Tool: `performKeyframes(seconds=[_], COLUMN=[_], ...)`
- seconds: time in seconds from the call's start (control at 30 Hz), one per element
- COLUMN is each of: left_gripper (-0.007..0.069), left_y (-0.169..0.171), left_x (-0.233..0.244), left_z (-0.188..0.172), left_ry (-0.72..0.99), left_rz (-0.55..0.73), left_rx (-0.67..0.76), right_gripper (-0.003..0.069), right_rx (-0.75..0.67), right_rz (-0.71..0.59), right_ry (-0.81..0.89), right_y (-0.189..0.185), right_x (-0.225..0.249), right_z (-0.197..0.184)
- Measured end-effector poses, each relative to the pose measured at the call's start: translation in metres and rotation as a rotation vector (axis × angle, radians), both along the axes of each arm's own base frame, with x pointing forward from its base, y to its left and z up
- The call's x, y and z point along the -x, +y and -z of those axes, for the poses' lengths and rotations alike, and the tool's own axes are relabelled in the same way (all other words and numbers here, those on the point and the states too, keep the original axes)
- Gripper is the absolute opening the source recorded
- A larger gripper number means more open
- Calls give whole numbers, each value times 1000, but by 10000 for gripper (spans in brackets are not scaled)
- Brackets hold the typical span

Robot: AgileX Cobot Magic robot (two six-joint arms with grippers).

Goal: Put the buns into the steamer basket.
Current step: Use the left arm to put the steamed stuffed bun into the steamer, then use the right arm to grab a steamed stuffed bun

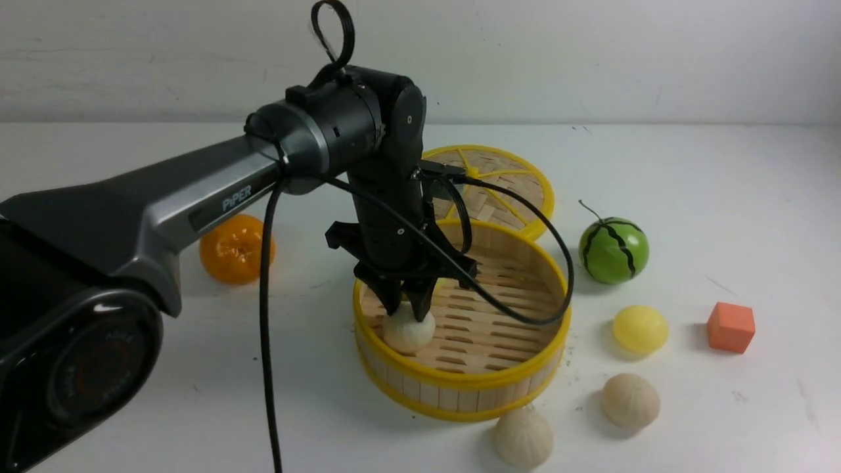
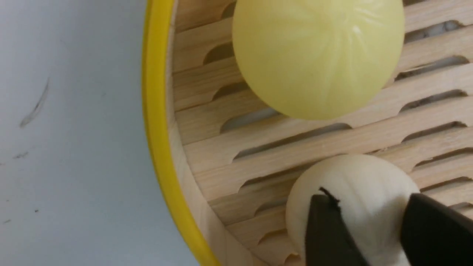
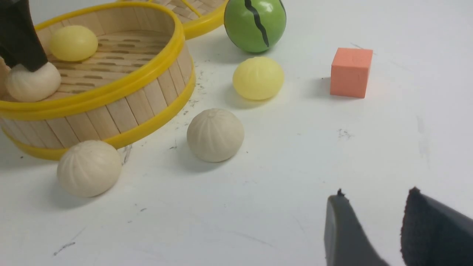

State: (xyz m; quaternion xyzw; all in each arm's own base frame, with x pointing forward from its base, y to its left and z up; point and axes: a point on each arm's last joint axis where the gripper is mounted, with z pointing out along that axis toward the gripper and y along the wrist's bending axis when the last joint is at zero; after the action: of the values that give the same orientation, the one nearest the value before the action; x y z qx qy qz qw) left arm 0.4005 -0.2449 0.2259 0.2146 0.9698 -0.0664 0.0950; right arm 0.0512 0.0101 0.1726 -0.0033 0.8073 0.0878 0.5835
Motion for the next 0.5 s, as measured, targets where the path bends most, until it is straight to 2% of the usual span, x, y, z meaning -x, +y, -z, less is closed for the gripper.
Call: performKeyframes(seconds=[0.07, 0.17, 0.27, 0.33, 0.37, 0.4, 0.43, 0.5], left_gripper=[414, 414, 281, 140, 110, 33, 0, -13], left_y=[2, 4, 5, 3, 4, 3, 2, 3], left_x=[3, 13, 39, 61, 63, 80, 91, 121], left_z=[-10, -42, -99, -132, -135, -154, -162, -178], left_ry=[-6, -54, -156, -215, -220, -259, -272, -292], left_rz=[-20, -29, -10, 11, 13, 33, 49, 87], left_rx=[10, 48, 117, 160, 163, 186, 194, 212], right_gripper=[239, 239, 239, 239, 239, 239, 239, 239], right_rx=[0, 0, 0, 0, 0, 0, 0, 0], right_rz=[0, 0, 0, 0, 0, 0, 0, 0], right_ry=[0, 0, 0, 0, 0, 0, 0, 0], right_y=[0, 0, 0, 0, 0, 0, 0, 0], right_x=[0, 0, 0, 0, 0, 0, 0, 0], right_z=[0, 0, 0, 0, 0, 0, 0, 0])
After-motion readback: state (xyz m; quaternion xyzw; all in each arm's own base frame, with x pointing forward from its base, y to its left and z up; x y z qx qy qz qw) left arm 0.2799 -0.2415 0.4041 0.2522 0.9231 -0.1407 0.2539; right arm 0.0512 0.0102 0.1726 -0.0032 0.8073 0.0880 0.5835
